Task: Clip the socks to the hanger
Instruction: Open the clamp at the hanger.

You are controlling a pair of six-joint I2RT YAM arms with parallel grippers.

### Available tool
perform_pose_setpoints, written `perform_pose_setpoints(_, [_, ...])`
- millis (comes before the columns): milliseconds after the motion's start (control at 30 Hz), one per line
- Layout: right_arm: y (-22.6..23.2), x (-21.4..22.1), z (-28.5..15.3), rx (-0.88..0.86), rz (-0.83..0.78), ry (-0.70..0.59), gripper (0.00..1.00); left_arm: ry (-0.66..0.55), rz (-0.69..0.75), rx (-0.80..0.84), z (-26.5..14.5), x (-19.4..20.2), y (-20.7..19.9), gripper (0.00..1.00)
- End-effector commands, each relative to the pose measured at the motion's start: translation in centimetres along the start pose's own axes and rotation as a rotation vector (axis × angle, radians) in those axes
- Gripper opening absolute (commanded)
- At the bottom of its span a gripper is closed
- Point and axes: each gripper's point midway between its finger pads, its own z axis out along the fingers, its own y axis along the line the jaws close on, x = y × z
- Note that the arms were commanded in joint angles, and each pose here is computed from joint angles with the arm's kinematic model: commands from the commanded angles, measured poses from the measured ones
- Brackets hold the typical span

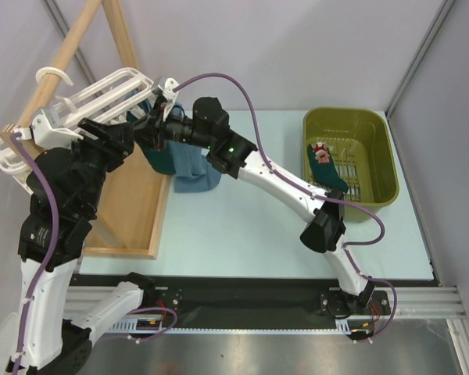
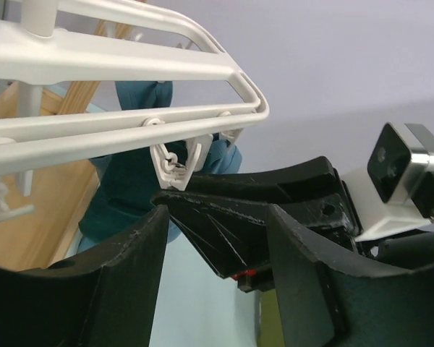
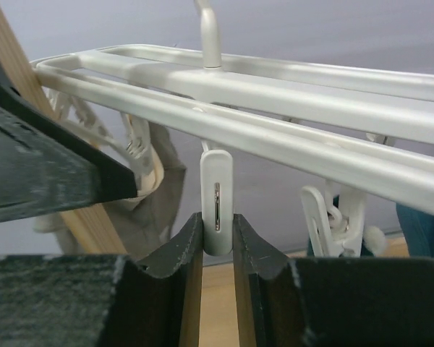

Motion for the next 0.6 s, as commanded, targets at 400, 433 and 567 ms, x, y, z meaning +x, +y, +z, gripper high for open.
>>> perform_pose_setpoints(400, [2.7,-4.2,-1.5,-0.085,0.047,-0.026,0.0,0.029,-0.083,-0.238,0.7,-0.2,3.0,0.57])
perform_pose_setpoints(433, [2.7,-4.2,-1.5,-0.086,0.047,-0.025,0.0,0.017,-0.085,-0.231,1.0,-0.3,2.9,0.57])
perform_pose_setpoints(567, [2.8,-4.3,-1.6,-0.096,0.054,-0.025,0.0,-0.027,-0.056,-0.233,1.0,-1.2,3.0,0.47])
